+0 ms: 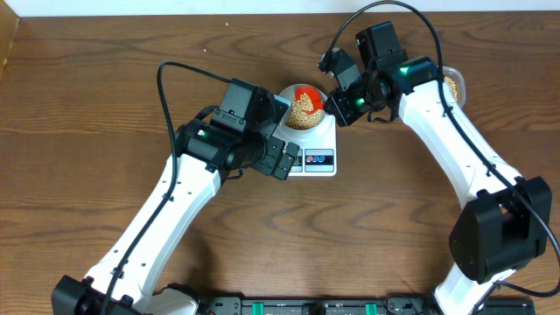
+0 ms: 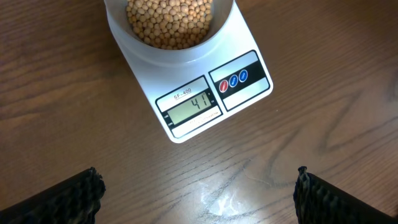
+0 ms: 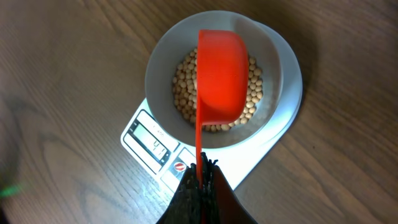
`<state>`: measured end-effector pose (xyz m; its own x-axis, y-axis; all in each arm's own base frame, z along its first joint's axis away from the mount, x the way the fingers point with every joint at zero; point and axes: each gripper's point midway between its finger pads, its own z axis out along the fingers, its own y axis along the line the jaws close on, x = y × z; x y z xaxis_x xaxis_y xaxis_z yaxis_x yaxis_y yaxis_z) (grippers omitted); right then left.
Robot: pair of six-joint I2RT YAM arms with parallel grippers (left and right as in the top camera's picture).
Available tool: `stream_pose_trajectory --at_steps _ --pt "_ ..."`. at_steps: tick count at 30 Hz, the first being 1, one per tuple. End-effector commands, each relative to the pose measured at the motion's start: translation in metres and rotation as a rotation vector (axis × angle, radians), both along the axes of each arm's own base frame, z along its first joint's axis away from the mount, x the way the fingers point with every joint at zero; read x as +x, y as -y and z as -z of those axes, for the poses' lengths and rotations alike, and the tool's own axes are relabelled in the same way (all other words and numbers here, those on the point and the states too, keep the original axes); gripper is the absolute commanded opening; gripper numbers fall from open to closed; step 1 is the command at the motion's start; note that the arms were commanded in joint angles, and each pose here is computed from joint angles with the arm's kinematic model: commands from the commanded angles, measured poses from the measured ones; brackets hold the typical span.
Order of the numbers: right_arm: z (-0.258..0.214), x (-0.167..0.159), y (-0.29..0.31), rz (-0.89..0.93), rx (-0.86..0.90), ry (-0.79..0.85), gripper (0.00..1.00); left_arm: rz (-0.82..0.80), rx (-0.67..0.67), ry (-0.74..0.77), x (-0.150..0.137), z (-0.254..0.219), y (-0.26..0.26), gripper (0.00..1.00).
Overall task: Scoop item into bowl and weigh 50g on scale
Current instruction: 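Tilt the scoop slowly with the right gripper, trickling soybeans into the bowl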
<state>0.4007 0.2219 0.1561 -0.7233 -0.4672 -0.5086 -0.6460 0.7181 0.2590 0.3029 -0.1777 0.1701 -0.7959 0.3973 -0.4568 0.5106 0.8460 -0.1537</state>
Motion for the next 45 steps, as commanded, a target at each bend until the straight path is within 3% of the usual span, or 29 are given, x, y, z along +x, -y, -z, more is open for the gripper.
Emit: stream_pose_trajectory --at_steps 1,45 --pt "-0.0192 -0.0011 -0.0073 -0.042 0.01 0.067 0.01 0.019 0.001 -0.009 -0.0024 0.0031 0.0006 1.0" --pt "-0.0229 -0.0054 -0.0121 -0.087 0.053 0.063 0.01 0.019 0.001 -0.009 -0.0024 0.0031 0.0006 1.0"
